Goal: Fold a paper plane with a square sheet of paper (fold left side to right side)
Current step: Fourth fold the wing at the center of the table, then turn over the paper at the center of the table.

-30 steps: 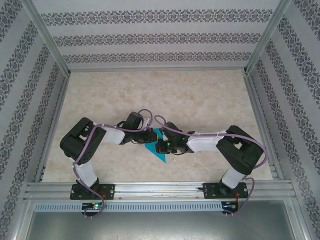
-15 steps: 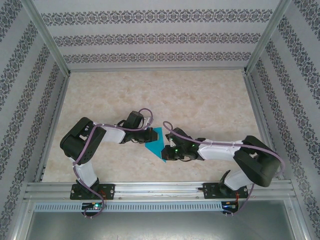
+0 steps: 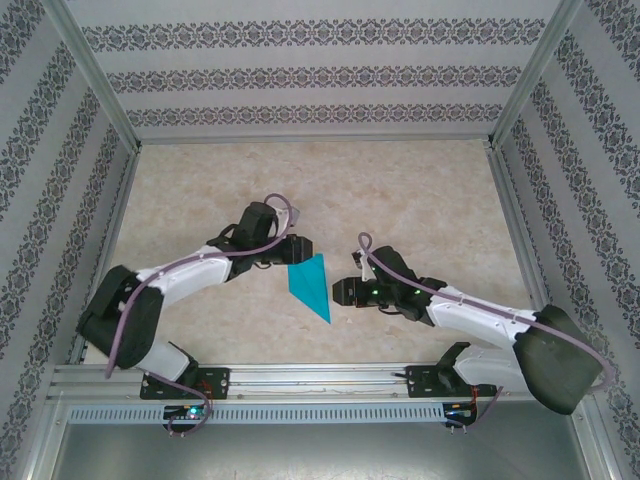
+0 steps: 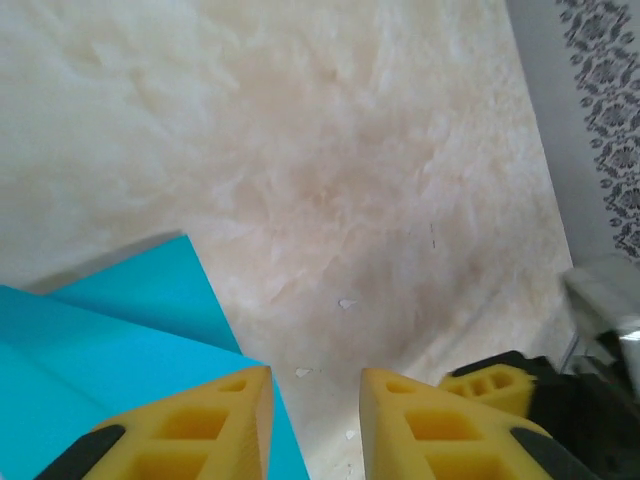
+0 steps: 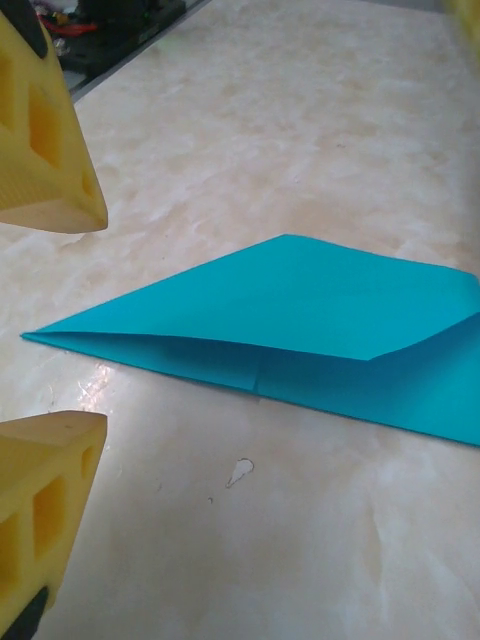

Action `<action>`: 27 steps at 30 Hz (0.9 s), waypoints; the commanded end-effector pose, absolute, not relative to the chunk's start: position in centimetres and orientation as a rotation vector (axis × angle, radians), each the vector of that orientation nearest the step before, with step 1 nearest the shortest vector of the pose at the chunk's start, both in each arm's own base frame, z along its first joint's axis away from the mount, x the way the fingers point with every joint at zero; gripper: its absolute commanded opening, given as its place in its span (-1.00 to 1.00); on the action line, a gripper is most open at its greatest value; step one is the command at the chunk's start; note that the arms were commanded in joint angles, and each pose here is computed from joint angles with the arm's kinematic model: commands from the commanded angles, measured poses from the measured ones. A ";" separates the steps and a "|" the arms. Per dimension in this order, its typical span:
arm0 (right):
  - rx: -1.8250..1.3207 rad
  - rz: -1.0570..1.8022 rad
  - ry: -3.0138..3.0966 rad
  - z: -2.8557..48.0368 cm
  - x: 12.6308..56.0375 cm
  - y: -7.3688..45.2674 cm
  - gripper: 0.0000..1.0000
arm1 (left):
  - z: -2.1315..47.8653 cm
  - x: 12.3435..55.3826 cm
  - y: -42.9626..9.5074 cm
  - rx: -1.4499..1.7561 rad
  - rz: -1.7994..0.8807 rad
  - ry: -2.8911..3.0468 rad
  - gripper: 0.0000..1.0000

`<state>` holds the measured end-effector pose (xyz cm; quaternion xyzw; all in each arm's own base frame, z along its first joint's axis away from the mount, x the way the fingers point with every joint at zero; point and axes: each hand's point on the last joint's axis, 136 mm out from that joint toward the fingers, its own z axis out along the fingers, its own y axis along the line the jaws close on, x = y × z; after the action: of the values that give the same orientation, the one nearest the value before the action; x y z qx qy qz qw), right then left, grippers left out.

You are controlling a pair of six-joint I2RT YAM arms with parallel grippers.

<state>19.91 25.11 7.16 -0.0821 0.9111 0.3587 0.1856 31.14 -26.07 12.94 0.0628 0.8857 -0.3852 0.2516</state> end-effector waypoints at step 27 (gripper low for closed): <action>-0.468 1.140 2.413 7.7 23.7 29.8 -1.00 | 17.3 27.5 -18.8 0.030 -1.038 2.168 -0.03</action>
<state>22.87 30.01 5.08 -0.1545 0.8922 0.3890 0.1699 27.35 -17.88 14.74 0.0082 0.8724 -0.3463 0.3449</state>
